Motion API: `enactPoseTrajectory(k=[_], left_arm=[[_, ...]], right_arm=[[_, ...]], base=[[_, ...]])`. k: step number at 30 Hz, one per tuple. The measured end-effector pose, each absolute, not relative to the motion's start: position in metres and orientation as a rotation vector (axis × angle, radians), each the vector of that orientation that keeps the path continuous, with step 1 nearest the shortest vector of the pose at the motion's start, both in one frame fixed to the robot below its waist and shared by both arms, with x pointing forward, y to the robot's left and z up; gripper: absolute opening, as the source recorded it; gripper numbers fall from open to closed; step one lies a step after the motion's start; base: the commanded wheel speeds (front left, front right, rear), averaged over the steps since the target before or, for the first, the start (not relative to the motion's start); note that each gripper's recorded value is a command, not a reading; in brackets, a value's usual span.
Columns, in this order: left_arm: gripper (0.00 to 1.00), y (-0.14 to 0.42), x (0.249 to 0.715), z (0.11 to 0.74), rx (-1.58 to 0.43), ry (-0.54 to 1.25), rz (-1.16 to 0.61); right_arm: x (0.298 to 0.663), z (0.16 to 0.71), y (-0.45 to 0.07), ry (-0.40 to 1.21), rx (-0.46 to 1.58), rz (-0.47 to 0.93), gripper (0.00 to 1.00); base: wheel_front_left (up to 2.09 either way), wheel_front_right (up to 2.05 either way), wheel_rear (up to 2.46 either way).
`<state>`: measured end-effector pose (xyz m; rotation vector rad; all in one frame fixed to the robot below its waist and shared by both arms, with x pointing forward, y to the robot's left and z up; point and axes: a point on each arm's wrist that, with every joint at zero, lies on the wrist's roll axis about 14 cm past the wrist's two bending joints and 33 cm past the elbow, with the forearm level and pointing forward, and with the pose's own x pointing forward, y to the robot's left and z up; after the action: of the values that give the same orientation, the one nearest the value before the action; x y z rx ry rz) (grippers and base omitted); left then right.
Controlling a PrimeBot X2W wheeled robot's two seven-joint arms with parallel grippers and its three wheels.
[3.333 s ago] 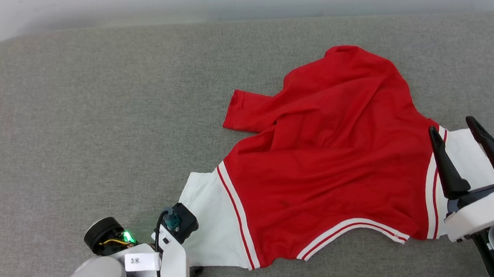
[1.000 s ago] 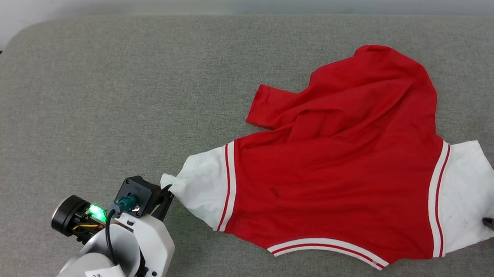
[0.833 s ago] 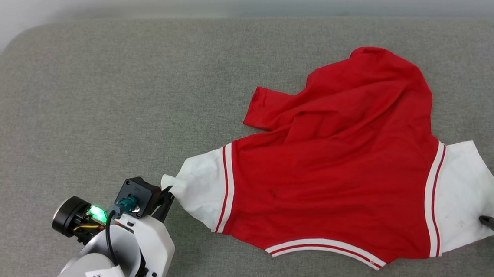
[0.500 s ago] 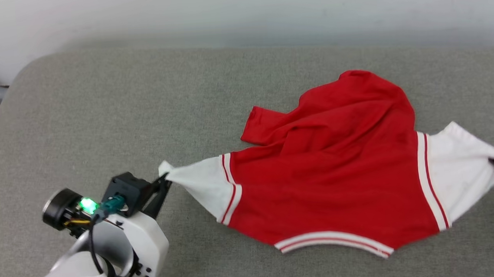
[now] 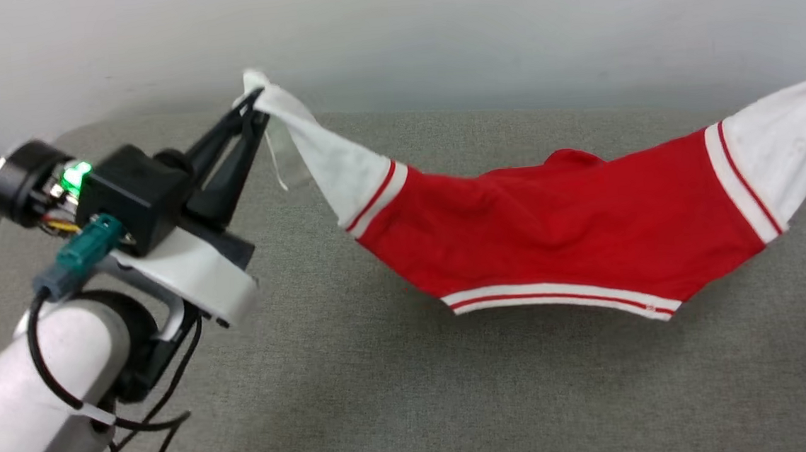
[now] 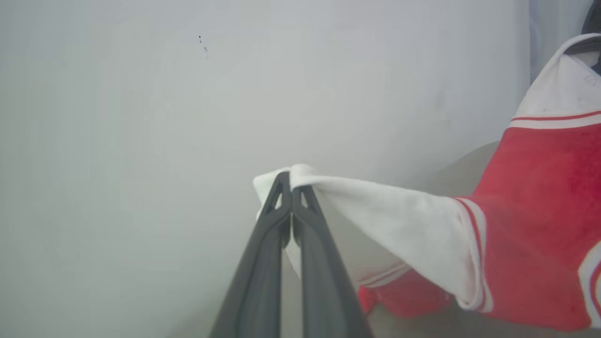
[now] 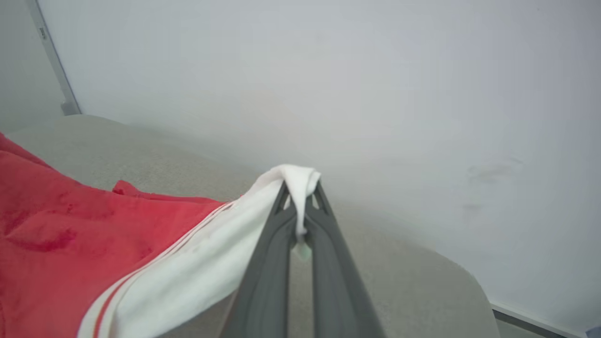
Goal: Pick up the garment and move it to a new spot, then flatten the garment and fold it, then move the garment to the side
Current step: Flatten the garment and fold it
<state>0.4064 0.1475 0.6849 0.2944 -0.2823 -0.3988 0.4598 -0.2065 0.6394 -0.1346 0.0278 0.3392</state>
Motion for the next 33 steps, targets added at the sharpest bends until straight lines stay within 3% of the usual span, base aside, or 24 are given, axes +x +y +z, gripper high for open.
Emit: enactPoseTrajectory(k=[9, 16, 24, 33], left_arm=[[0.0, 0.135, 0.414, 0.78, 0.337, -0.549, -0.398], [0.0, 0.129, 0.436, 0.82, 0.346, -0.641, -0.39], [0.0, 0.118, 0.486, 0.833, 0.33, -0.671, -0.405], [0.0, 0.124, 0.577, 0.826, 0.318, -0.649, -0.374]], right_arm=[[0.461, 0.729, -0.201, -0.257, -0.12, 0.304, 0.0], [0.478, 0.763, -0.196, -0.339, -0.108, 0.297, 0.0], [0.53, 0.776, -0.192, -0.37, -0.112, 0.28, 0.0], [0.611, 0.777, -0.194, -0.408, -0.121, 0.226, 0.0]], base=[[0.0, 0.0, 0.0], [0.0, 0.0, 0.0], [0.0, 0.0, 0.0], [0.0, 0.0, 0.0]])
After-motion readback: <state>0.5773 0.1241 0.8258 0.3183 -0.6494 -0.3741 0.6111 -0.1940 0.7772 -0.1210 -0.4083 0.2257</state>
